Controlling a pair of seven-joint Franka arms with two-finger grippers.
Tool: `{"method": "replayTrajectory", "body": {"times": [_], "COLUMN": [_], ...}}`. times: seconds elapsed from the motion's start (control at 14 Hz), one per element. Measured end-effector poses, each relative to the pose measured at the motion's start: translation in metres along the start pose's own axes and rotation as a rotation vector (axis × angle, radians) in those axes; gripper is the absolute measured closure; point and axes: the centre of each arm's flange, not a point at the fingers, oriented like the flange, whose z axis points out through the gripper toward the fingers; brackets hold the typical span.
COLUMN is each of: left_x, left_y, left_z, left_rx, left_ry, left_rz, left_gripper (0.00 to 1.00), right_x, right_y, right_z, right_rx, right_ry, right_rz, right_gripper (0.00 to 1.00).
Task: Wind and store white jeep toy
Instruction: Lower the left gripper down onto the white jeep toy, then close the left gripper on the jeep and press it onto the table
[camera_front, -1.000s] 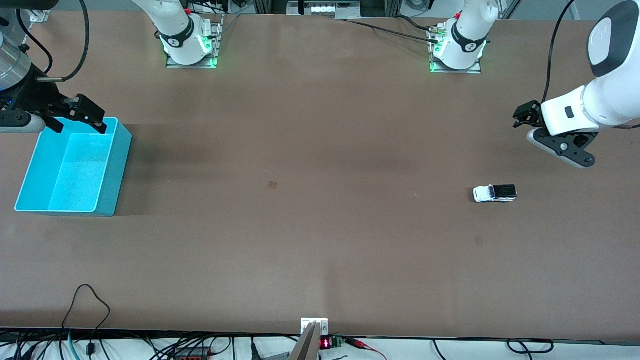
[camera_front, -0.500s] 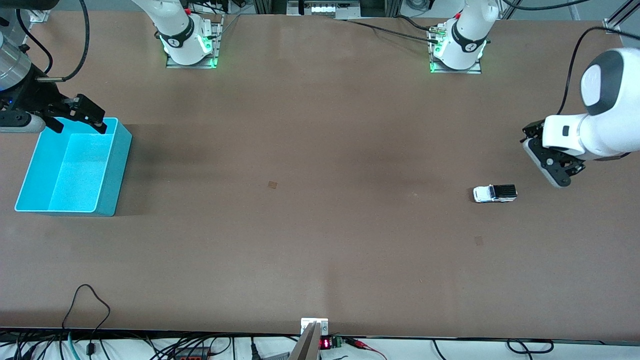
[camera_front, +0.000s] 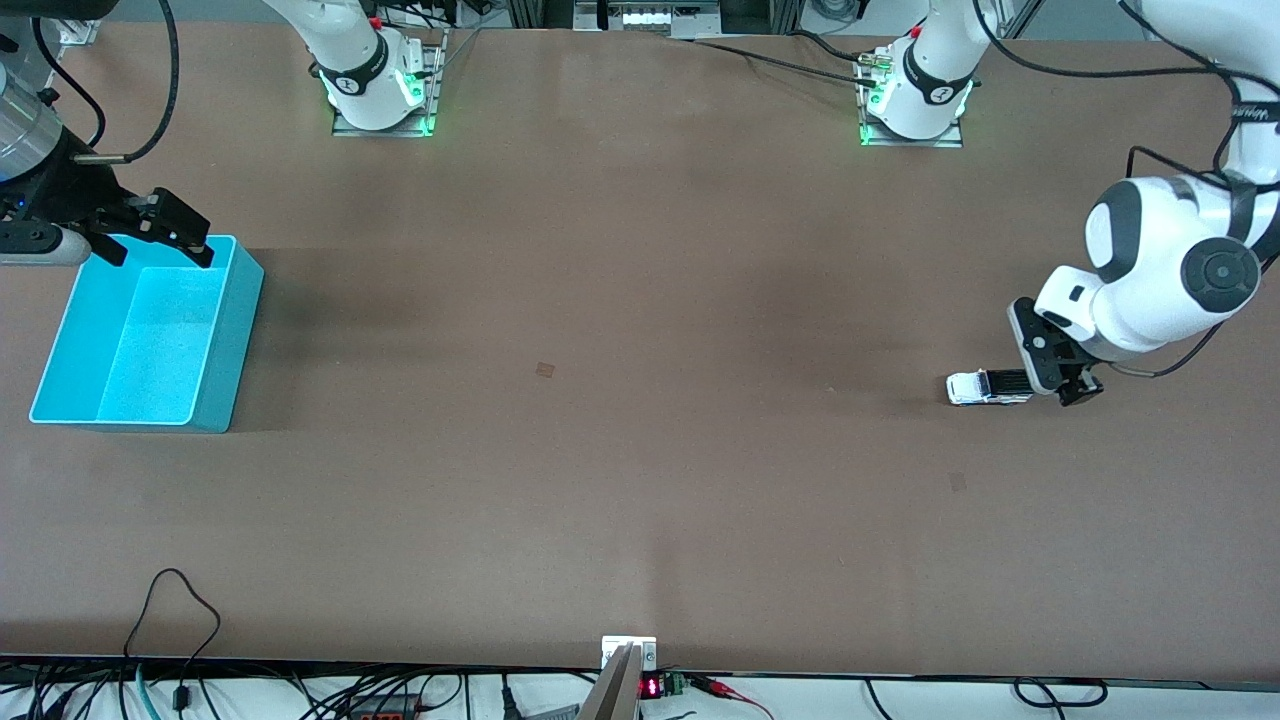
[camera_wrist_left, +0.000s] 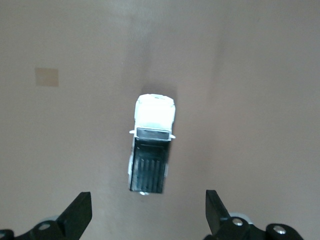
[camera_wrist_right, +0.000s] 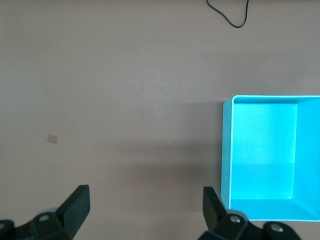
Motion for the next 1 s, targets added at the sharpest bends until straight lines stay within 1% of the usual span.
{"method": "replayTrajectory", "body": {"times": [0.14,0.29,0.43,0.79,0.93,1.0], "left_x": [-0.001,0.001,0.002,0.004,0.002,-0.001], "left_y": [-0.004,-0.001,0.010,0.020,0.020,0.020], "left_z": [0.023,0.043,0.062,0.089,0.095,0.099], "left_rx": [0.011,0.043,0.073,0.098,0.101,0.100], "left_ry": [0.002,0.008,0.014,0.021,0.022,0.022], "left_rz": [0.052,0.077,0.083,0.088,0.084,0.079], "left_gripper": [0.00,0.00,0.00,0.00,0.01,0.04], "right_x": [0.000,0.000,0.000,0.000,0.000,0.000], "right_y": [0.000,0.000,0.000,0.000,0.000,0.000], "right_z": [0.000,0.000,0.000,0.000,0.000,0.000], "right_rx": [0.000,0.000,0.000,0.000,0.000,0.000], "right_ry": [0.000,0.001,0.001,0.001,0.001,0.001], "right_rz": [0.000,0.000,0.000,0.000,0.000,0.000], "right_gripper": [0.00,0.00,0.00,0.00,0.00,0.00]}}
